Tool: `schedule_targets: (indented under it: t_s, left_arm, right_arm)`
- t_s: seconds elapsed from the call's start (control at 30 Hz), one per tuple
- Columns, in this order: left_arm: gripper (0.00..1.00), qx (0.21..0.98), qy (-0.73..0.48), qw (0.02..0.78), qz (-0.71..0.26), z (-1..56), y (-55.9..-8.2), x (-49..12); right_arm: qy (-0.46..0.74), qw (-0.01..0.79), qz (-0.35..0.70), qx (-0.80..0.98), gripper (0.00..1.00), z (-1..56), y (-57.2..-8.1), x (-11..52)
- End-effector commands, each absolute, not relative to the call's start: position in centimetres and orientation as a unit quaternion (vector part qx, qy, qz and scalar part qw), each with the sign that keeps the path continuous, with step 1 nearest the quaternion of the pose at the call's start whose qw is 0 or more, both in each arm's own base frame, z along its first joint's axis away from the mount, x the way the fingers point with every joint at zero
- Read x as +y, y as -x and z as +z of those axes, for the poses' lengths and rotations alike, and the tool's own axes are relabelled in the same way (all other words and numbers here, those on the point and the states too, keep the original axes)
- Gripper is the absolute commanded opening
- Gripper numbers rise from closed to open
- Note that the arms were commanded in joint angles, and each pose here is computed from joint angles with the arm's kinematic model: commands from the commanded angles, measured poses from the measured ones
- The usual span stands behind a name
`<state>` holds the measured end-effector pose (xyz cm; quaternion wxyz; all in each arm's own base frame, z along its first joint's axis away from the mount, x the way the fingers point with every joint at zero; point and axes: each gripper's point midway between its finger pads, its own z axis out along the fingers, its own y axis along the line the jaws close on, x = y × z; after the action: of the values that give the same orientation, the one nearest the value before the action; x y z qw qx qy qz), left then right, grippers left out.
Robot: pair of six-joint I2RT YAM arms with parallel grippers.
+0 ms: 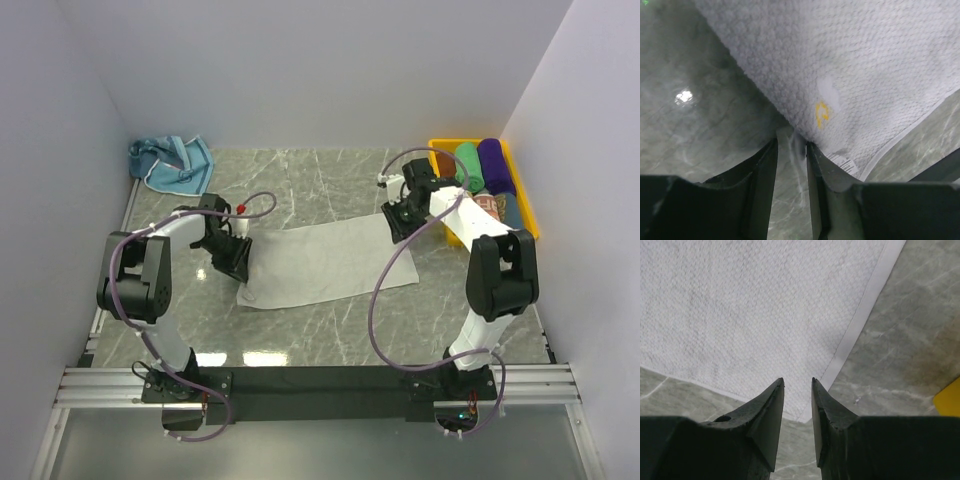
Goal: Roll the towels
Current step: Flatten the towel
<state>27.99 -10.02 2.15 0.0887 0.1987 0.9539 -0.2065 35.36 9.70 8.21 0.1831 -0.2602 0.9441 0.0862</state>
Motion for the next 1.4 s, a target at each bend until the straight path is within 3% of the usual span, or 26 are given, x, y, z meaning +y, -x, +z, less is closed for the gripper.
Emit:
schedule_targets:
  t_s: [0.0,0.13,0.23,0.27,0.33,0.4,0.53,0.63,0.87,1.07,1.2,1.3,1.37]
  left_arm:
    - [0.37,0.949,-0.194,0.100,-0.229,2.7,-28.5,-11.2]
    - [0.36,0.952,-0.195,0.090,-0.218,1.9,-28.5,-11.3]
    - [0.25,0.958,-0.184,0.092,-0.199,1.3,-29.2,-10.9]
    - [0.16,0.961,-0.176,0.096,-0.190,1.4,-29.6,-10.6]
    - [0.06,0.965,-0.163,0.121,-0.165,2.5,-30.9,-9.4]
    - [0.01,0.964,-0.156,0.150,-0.151,4.5,-32.1,-8.2]
    - [0.00,0.945,-0.184,0.262,-0.074,11.2,-33.0,-6.4]
    - [0.00,0.934,-0.209,0.290,-0.020,12.8,-31.5,-5.5]
    - [0.01,0.971,-0.179,0.158,0.026,5.6,-26.7,-1.9]
    - [0.17,0.983,-0.141,0.115,0.021,3.8,-26.4,0.5]
    - [0.38,0.970,-0.137,0.192,-0.053,7.6,-29.3,-0.4]
    - [0.46,0.962,-0.130,0.231,-0.057,9.2,-31.5,-0.4]
    - [0.47,0.963,-0.124,0.233,-0.061,9.2,-32.4,-0.6]
  right_arm:
    - [0.256,0.211,0.080,0.940,0.36,9.0,-37.7,10.4]
    - [0.257,0.206,0.079,0.941,0.35,8.3,-38.2,10.7]
    - [0.256,0.199,0.073,0.943,0.35,7.6,-38.2,10.6]
    - [0.257,0.193,0.071,0.944,0.35,7.1,-38.2,10.6]
    - [0.257,0.185,0.060,0.947,0.35,6.5,-38.2,10.3]
    - [0.256,0.161,0.048,0.952,0.33,5.3,-37.7,9.7]
    - [0.256,0.122,0.024,0.959,0.31,3.9,-36.2,8.3]
    - [0.258,0.108,0.012,0.960,0.31,3.8,-35.4,7.7]
    - [0.265,0.097,0.010,0.959,0.31,4.8,-34.5,7.4]
    - [0.263,0.113,0.040,0.957,0.32,7.1,-35.1,8.7]
    - [0.262,0.143,0.075,0.951,0.33,9.4,-35.8,10.5]
    - [0.262,0.156,0.095,0.948,0.34,10.1,-36.3,11.8]
    - [0.262,0.163,0.098,0.946,0.34,10.1,-36.8,12.5]
